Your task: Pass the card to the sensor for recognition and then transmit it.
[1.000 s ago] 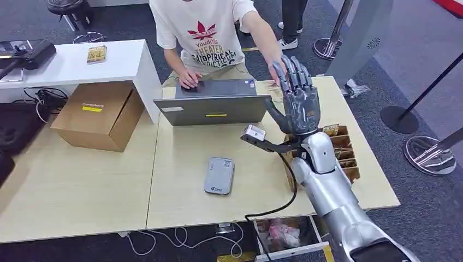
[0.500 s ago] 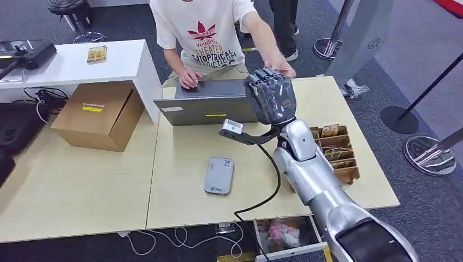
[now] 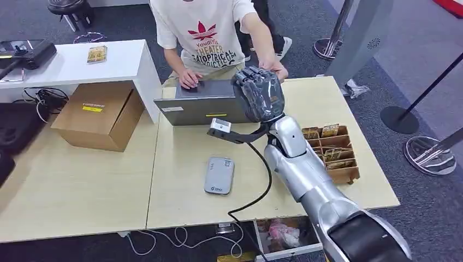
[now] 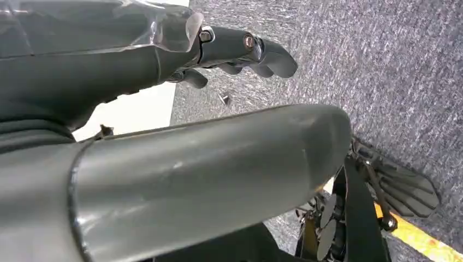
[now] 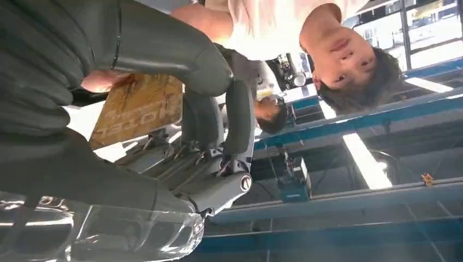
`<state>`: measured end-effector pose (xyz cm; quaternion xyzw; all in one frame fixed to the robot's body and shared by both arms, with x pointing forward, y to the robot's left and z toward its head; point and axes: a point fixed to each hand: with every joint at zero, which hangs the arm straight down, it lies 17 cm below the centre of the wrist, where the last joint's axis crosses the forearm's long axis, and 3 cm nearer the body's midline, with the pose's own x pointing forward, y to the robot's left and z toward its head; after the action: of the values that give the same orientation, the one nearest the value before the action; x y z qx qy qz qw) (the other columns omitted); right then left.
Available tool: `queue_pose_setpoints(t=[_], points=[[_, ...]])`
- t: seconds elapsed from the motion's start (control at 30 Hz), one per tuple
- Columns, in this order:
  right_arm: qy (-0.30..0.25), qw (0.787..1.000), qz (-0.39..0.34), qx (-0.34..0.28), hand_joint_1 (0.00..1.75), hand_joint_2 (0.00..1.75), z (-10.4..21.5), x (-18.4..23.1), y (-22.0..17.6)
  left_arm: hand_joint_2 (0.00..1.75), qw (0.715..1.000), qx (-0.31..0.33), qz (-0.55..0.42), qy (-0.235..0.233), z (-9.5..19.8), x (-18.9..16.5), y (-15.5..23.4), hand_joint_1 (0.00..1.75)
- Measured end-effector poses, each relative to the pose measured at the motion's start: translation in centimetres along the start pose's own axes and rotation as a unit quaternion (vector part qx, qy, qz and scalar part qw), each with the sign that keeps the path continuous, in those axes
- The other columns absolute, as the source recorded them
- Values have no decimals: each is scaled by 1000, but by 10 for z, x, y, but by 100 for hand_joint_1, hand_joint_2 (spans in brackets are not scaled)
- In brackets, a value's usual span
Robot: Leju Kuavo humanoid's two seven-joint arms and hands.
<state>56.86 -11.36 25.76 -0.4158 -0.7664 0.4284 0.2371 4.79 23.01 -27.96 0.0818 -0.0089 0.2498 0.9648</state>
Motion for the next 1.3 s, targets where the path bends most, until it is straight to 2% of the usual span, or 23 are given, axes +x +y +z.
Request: queue_pose_setpoints(t=[0.03, 0.1, 0.67, 1.03, 1.07, 1.1, 1.23, 1.3], points=[[0, 1000, -2, 0, 73, 175, -1, 1, 0, 0, 1000, 1, 1, 0, 0, 0, 0, 0], [1, 1000, -4, 1, 0, 175, -1, 2, 1, 0, 1000, 0, 2, -1, 0, 0, 0, 0], [43, 999, 13, 16, 0, 175, 10, -24, 8, 0, 1000, -12, -6, -9, -1, 1, 0, 0], [79, 993, 77, 49, 0, 175, 24, -53, 18, 0, 1000, -17, -11, -10, -1, 2, 0, 0], [79, 992, 79, 51, 56, 175, 25, -54, 19, 0, 1000, -17, -11, -10, -1, 2, 0, 0], [79, 992, 82, 52, 155, 175, 26, -56, 19, 0, 1000, -17, -12, -10, -1, 2, 0, 0], [80, 991, 88, 54, 157, 175, 28, -59, 19, 0, 1000, -18, -13, -8, -1, 1, 0, 0], [80, 991, 90, 55, 166, 175, 29, -60, 19, 0, 1000, -18, -13, -7, -1, 1, 0, 0]])
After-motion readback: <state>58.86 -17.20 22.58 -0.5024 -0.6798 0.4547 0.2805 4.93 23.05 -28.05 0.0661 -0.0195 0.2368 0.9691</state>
